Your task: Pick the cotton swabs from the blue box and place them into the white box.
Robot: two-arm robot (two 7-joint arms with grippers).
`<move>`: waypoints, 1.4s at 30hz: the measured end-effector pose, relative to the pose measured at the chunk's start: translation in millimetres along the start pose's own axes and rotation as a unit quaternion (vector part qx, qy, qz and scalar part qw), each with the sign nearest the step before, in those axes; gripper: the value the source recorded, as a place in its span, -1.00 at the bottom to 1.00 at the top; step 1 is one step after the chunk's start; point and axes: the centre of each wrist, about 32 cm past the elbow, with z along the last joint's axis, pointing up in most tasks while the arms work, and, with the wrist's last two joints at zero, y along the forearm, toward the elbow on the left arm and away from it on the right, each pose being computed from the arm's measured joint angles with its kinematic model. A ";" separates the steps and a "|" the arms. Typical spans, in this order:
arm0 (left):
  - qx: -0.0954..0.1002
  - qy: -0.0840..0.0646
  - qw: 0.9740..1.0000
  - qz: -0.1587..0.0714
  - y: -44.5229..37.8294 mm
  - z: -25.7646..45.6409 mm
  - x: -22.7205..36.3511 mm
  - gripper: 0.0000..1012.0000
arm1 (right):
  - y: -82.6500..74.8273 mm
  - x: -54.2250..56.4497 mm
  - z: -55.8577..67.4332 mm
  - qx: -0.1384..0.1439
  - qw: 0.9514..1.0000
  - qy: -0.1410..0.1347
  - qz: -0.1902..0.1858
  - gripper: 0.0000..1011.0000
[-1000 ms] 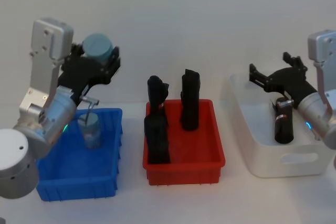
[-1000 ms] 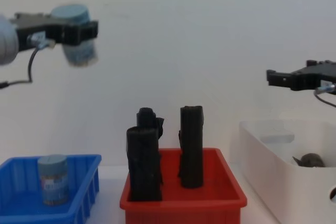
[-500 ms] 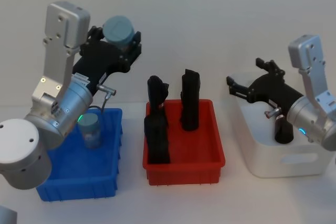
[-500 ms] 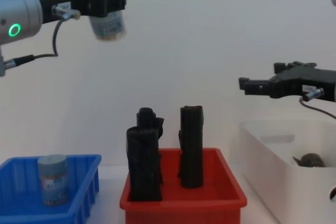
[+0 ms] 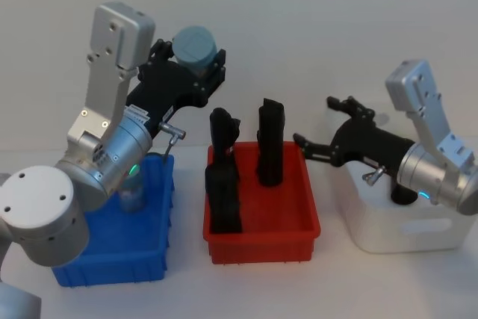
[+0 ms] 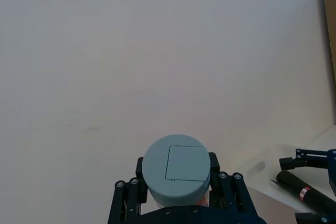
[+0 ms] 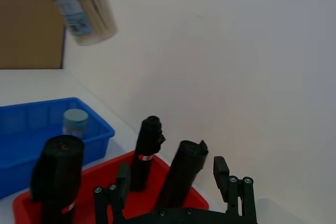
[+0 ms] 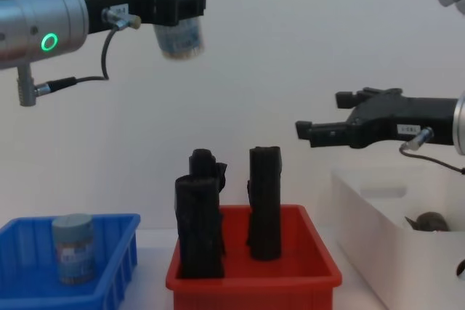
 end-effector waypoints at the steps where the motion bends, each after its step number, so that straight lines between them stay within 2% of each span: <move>1: 0.001 0.000 1.000 -0.001 -0.3 -0.2 -0.4 0.32 | 0.3 0.1 0.5 0.000 1.000 -0.002 0.006 0.98; 9: 0.007 0.000 1.000 -0.009 -4.1 -2.2 -3.0 0.32 | 4.8 2.0 7.4 0.009 0.997 -0.028 0.074 0.98; 10: 0.007 0.000 1.000 -0.010 -4.5 -2.4 -3.2 0.32 | 4.8 2.0 7.4 0.009 0.997 -0.028 0.074 0.98; 15: 0.010 0.000 1.000 -0.015 -7.5 -3.7 -4.6 0.32 | 11.7 3.6 12.8 0.017 0.991 -0.048 0.122 0.98; 16: 0.011 0.001 1.000 -0.016 -7.9 -3.9 -4.8 0.32 | 11.7 3.6 12.8 0.017 0.991 -0.048 0.122 0.98; 21: 0.014 0.002 1.000 -0.020 -10.1 -4.9 -6.3 0.32 | 21.3 4.6 17.8 0.031 0.984 -0.071 0.162 0.98; 25: 0.017 0.002 1.000 -0.020 -10.1 -5.6 -6.9 0.32 | 26.4 5.1 20.1 0.037 0.981 -0.082 0.173 0.98; 30: 0.023 0.003 1.000 -0.015 -7.6 -7.4 -8.0 0.32 | 30.7 4.8 22.0 0.042 0.980 -0.094 0.173 0.98; 42: 0.024 0.006 1.000 0.017 -0.2 -10.3 -11.5 0.32 | 35.6 2.1 20.1 0.038 0.986 -0.102 0.128 0.98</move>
